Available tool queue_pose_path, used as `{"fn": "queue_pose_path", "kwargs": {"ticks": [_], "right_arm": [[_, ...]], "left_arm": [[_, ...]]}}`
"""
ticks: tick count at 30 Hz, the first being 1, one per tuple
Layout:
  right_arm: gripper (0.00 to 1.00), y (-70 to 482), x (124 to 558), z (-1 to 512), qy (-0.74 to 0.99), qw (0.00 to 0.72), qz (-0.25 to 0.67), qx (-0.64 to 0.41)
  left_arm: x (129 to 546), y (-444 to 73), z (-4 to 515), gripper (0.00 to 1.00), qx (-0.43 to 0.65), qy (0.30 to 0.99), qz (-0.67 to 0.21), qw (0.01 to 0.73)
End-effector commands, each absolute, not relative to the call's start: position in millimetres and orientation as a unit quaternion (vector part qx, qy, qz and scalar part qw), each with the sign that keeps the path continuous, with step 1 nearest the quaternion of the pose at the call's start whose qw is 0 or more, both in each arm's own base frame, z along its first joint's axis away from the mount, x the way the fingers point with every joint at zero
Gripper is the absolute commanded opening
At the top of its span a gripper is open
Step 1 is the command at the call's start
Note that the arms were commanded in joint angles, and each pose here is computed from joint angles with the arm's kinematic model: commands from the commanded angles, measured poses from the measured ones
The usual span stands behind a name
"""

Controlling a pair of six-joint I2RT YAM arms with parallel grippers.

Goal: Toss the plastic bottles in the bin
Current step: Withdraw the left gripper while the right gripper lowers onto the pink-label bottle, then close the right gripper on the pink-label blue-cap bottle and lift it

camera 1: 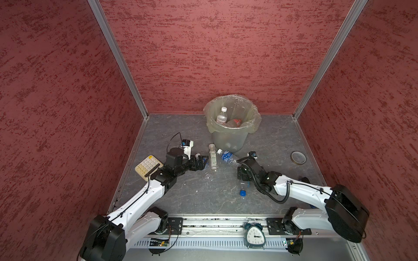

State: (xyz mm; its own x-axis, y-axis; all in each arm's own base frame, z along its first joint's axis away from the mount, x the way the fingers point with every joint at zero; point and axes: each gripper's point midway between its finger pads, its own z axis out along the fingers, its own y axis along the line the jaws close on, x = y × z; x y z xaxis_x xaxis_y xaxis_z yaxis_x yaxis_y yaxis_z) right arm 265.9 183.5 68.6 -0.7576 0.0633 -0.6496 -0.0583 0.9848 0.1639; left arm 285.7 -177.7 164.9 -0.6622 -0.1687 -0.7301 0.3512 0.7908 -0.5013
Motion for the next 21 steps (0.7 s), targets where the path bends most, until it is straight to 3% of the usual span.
{"fn": "queue_pose_path", "kwargs": {"ticks": [1,12,21], "right_arm": [[0.99,192.6,271.6,76.7,0.929,0.355,0.102,0.014],[0.87,196.6,268.2,64.2,0.938,0.333,0.097,0.015],[0.87,196.1,260.3,59.4,0.943,0.318,0.092,0.017]], "left_arm": [[286.6,-176.9,169.2,0.99,0.051,0.845,-0.328,0.418],[280.5,-172.6,143.8,1.0,0.039,0.859,-0.326,0.392],[279.7,-170.7,132.2,1.0,0.031,0.864,-0.326,0.383]]}}
